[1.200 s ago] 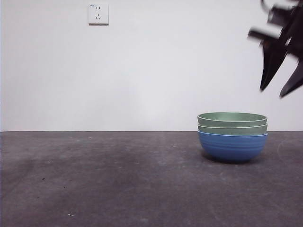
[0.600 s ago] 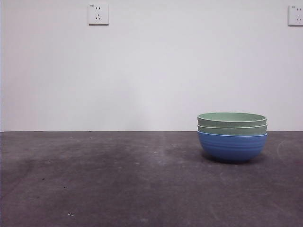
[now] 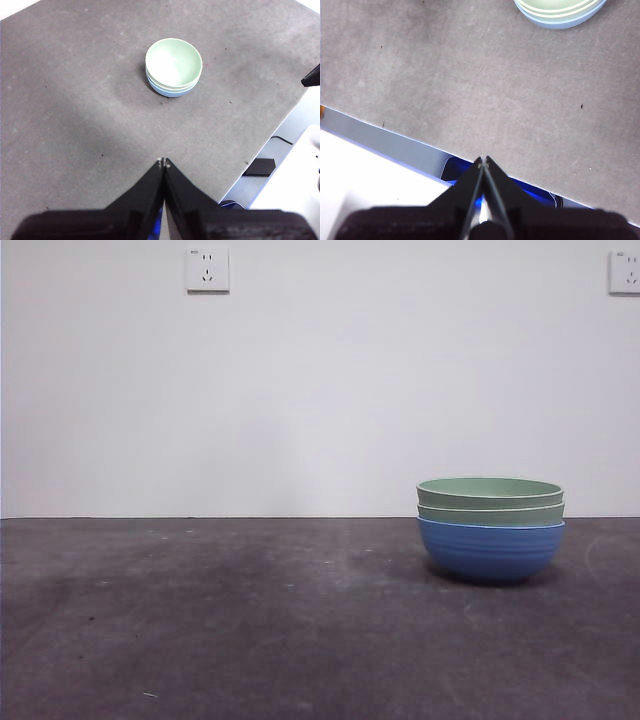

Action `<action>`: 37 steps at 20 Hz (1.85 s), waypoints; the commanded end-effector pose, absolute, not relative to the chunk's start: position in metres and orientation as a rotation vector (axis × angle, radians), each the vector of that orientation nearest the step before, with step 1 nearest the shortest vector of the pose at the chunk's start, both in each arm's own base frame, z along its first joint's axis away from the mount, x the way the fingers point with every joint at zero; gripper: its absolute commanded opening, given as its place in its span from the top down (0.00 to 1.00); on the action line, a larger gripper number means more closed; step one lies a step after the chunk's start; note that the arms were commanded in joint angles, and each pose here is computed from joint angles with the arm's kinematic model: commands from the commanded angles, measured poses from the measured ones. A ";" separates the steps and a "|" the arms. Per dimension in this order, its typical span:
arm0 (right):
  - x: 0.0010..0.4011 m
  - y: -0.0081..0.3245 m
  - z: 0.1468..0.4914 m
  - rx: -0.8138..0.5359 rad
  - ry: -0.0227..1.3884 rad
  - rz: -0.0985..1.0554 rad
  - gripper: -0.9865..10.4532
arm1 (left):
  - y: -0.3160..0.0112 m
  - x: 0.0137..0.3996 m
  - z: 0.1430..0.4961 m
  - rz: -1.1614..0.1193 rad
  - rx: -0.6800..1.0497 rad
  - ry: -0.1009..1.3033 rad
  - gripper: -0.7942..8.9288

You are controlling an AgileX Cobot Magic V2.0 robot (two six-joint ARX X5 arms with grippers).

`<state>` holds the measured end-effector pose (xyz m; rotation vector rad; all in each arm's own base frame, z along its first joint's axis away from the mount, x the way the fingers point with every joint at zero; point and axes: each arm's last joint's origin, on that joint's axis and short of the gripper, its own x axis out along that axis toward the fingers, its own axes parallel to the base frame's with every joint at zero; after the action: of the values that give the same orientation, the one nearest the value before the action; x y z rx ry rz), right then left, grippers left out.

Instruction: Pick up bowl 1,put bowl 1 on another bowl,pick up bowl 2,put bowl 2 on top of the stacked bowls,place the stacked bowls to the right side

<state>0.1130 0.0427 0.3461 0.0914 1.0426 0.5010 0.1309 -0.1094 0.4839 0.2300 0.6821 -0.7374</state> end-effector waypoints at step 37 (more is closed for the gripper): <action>0.113 0.043 0.344 0.091 1.045 0.499 0.91 | -0.003 0.098 0.169 -0.047 0.123 0.056 0.92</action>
<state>0.1130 0.0427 0.3461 0.0914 1.0422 0.5011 0.0981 -0.0030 0.1707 0.1231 0.0592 -0.0545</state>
